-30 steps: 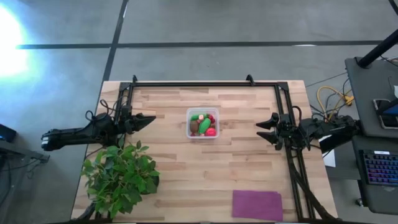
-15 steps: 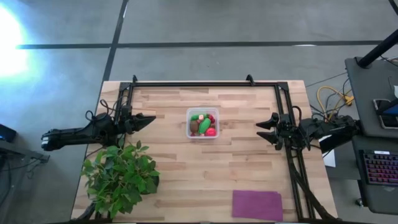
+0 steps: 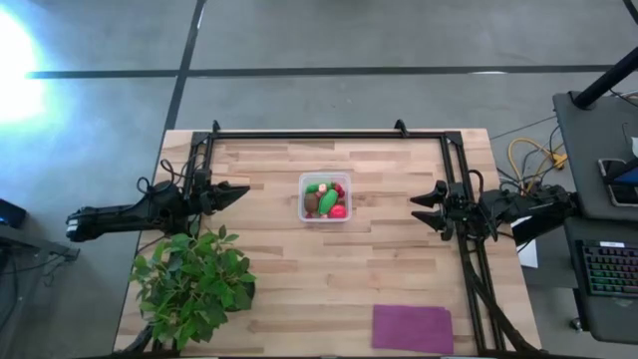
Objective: Pick and placing Produce into tupperware
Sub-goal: Return to Home Position
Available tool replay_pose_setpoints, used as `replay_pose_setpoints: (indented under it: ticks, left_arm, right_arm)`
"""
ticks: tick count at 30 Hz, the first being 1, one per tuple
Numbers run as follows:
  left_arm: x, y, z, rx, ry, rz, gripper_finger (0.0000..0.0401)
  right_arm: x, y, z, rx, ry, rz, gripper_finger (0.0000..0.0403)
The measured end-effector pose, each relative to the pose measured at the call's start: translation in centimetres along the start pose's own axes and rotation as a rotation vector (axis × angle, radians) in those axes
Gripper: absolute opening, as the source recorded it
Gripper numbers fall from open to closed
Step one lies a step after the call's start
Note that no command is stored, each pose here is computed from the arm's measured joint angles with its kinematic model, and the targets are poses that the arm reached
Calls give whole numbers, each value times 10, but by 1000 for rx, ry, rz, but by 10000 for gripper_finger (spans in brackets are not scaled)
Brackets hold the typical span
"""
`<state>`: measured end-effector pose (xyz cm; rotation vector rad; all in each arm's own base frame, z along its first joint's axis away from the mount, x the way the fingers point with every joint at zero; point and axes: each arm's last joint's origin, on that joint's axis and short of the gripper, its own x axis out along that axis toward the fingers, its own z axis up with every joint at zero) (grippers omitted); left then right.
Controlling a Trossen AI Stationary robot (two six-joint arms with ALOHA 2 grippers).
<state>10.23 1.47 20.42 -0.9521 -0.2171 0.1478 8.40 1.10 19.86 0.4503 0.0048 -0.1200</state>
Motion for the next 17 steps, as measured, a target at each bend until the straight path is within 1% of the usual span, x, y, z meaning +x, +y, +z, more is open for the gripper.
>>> replay_pose_setpoints:
  ticks: [7, 17]
  left_arm:
    - [0, 0, 0, 0, 0, 0, 201]
    - [0, 0, 0, 0, 0, 0, 201]
  right_arm:
    - [0, 0, 0, 0, 0, 0, 246]
    - [0, 0, 0, 0, 0, 0, 250]
